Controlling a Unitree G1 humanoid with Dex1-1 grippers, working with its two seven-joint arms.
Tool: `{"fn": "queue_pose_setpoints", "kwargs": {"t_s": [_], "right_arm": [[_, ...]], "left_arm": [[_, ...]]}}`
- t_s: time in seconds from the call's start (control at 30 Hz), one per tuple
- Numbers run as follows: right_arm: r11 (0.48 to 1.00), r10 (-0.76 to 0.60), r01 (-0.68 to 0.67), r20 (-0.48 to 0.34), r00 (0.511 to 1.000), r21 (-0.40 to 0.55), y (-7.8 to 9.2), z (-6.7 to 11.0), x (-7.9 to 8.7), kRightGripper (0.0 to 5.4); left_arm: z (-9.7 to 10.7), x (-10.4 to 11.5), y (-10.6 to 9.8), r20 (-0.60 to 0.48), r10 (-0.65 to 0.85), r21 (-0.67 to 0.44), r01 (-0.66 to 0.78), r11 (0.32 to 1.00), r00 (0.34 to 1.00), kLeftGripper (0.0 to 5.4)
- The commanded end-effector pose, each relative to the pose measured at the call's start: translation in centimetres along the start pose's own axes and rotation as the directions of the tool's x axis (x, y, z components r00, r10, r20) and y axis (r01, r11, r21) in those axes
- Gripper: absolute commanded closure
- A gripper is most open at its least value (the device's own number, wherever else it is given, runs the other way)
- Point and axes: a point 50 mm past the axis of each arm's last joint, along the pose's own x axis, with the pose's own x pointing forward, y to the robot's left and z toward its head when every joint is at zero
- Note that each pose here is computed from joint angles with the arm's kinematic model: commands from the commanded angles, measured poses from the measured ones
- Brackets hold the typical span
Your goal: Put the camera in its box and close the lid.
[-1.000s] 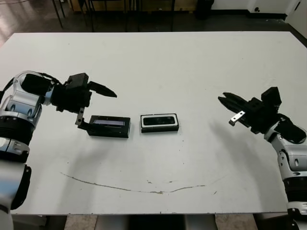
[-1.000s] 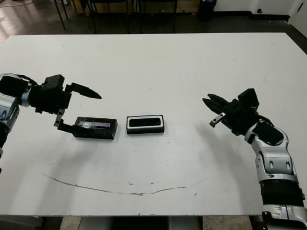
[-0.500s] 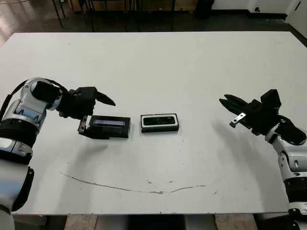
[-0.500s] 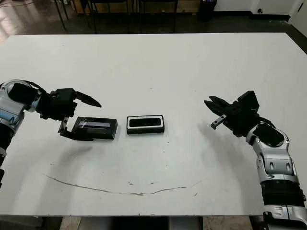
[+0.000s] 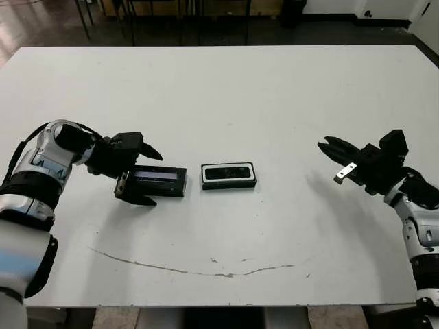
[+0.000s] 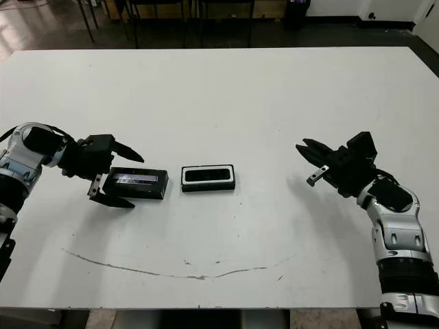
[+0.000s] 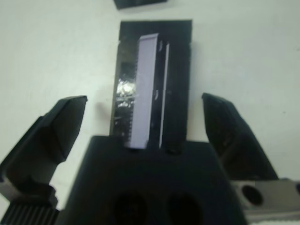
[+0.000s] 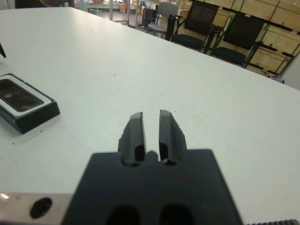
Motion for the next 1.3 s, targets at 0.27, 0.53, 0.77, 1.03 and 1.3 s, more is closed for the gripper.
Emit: {"fn": "queue_pose_setpoints", "kwargs": {"t_s": [0.27,0.53,0.77,1.03,1.3], "right_arm": [[1.0,0.014,-0.015,-0.055,0.998,-0.02,0.1,-0.6,-0.3,5.4],[0.999,0.034,-0.035,-0.055,0.998,-0.026,0.4,-0.5,0.1,5.4],[0.999,0.035,-0.037,-0.066,0.997,-0.038,0.6,-0.5,0.3,5.4],[0.999,0.036,-0.036,-0.064,0.997,0.0,0.9,-0.7,0.4,5.4],[0.999,0.023,-0.022,-0.049,0.999,0.029,1.6,-0.5,0.7,5.4]], "left_arm": [[-3.0,0.1,-1.1,-0.064,-0.016,-0.217,0.002,0.976,0.998,1.58],[-3.7,-0.7,-1.5,-0.114,-0.054,-0.238,0.025,0.971,0.992,3.49],[-3.9,-1.5,-1.9,-0.013,-0.051,-0.329,0.044,0.943,0.999,4.1],[-2.8,-3.6,-2.1,0.231,0.252,-0.384,-0.149,0.911,0.94,4.13],[-0.1,-3.5,-3.4,0.322,0.558,-0.419,-0.413,0.809,0.765,4.13]]}}
